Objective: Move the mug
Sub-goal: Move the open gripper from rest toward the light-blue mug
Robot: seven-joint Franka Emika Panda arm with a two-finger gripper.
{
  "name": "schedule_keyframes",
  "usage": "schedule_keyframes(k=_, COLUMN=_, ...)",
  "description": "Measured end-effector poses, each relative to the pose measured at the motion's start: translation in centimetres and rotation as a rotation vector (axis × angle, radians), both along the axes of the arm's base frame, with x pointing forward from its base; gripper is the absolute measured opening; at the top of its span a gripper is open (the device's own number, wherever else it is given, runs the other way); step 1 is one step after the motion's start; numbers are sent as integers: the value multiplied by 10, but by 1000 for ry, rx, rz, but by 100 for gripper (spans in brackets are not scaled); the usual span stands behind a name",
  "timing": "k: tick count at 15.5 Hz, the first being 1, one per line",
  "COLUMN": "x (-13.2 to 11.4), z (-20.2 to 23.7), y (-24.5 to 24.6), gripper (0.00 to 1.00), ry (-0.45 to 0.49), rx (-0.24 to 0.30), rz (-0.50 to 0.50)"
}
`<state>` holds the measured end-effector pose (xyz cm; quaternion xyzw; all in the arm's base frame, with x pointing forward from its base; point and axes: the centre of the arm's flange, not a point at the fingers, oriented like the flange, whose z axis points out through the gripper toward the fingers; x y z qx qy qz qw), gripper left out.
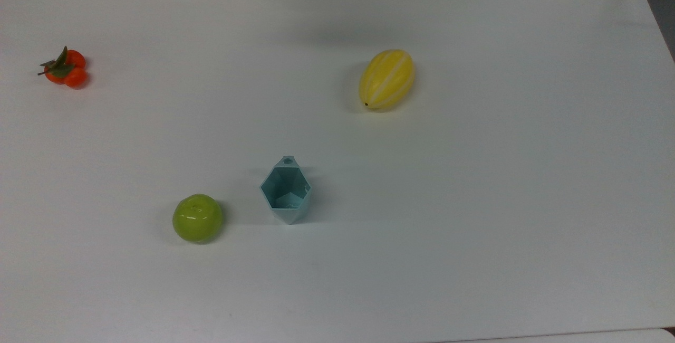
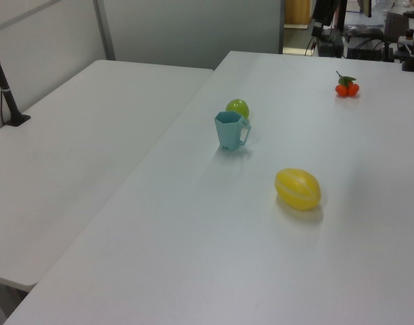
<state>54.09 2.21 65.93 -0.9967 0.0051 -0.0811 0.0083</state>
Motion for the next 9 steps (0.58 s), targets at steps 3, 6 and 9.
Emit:
schedule_keyframes(k=3, x=0, z=0, y=0, gripper=100, ry=0, rx=0, rz=0)
schedule_keyframes(k=6, x=0, z=0, y=0, gripper=100, ry=1, rx=0, rz=0)
schedule_keyframes(k=9, x=0, z=-2, y=5, gripper=100, ry=4, rx=0, rz=10)
